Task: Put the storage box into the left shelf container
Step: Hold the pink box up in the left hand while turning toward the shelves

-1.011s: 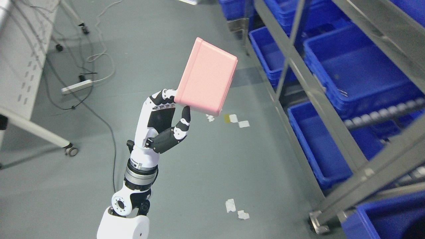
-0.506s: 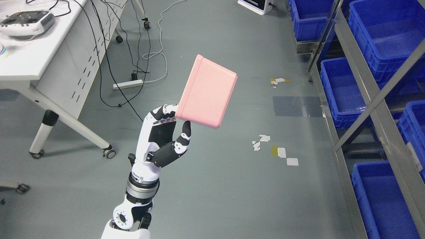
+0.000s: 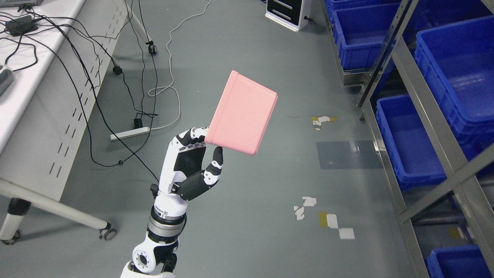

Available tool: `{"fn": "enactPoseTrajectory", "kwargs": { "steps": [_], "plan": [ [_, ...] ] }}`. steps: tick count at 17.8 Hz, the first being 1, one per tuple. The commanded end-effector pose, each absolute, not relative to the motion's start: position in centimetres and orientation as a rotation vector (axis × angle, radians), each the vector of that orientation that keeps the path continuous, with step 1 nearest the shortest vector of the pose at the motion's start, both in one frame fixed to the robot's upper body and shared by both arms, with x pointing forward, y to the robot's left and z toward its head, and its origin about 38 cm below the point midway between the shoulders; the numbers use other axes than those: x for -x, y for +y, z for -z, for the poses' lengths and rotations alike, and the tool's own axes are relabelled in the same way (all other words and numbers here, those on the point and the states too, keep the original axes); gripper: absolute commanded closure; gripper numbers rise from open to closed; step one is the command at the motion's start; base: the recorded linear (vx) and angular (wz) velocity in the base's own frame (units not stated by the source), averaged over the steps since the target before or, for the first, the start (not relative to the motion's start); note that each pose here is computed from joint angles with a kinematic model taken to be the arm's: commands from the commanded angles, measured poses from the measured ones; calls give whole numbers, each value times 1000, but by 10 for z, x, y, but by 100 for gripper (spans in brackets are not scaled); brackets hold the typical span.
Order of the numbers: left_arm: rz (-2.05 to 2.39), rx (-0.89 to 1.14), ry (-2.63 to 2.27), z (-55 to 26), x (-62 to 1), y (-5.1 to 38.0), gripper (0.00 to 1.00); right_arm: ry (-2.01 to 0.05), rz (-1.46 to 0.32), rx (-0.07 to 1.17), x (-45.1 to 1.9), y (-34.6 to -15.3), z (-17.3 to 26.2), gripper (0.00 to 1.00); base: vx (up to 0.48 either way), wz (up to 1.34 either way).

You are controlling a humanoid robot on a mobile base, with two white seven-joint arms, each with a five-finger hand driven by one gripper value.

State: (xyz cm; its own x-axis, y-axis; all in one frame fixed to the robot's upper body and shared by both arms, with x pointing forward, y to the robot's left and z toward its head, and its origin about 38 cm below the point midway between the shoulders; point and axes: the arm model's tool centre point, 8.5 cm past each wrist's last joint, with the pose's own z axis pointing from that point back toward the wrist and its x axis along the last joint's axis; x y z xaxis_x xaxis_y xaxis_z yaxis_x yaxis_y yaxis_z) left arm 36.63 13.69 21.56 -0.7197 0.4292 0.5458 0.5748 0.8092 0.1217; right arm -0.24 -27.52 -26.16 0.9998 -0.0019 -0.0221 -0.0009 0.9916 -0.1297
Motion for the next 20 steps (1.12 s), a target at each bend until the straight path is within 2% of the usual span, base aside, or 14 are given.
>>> {"fn": "enactPoseTrajectory", "kwargs": {
  "steps": [1, 13, 20],
  "plan": [
    [404, 742, -2473, -209, -362, 139, 98, 13, 3, 148, 2, -287, 261, 0, 477, 57],
    [412, 774, -2441, -199, -354, 131, 98, 13, 3, 148, 2, -287, 261, 0, 579, 89],
    [457, 851, -2342, -169, -331, 112, 97, 13, 3, 148, 2, -287, 261, 0, 617, -894]
  ]
}}
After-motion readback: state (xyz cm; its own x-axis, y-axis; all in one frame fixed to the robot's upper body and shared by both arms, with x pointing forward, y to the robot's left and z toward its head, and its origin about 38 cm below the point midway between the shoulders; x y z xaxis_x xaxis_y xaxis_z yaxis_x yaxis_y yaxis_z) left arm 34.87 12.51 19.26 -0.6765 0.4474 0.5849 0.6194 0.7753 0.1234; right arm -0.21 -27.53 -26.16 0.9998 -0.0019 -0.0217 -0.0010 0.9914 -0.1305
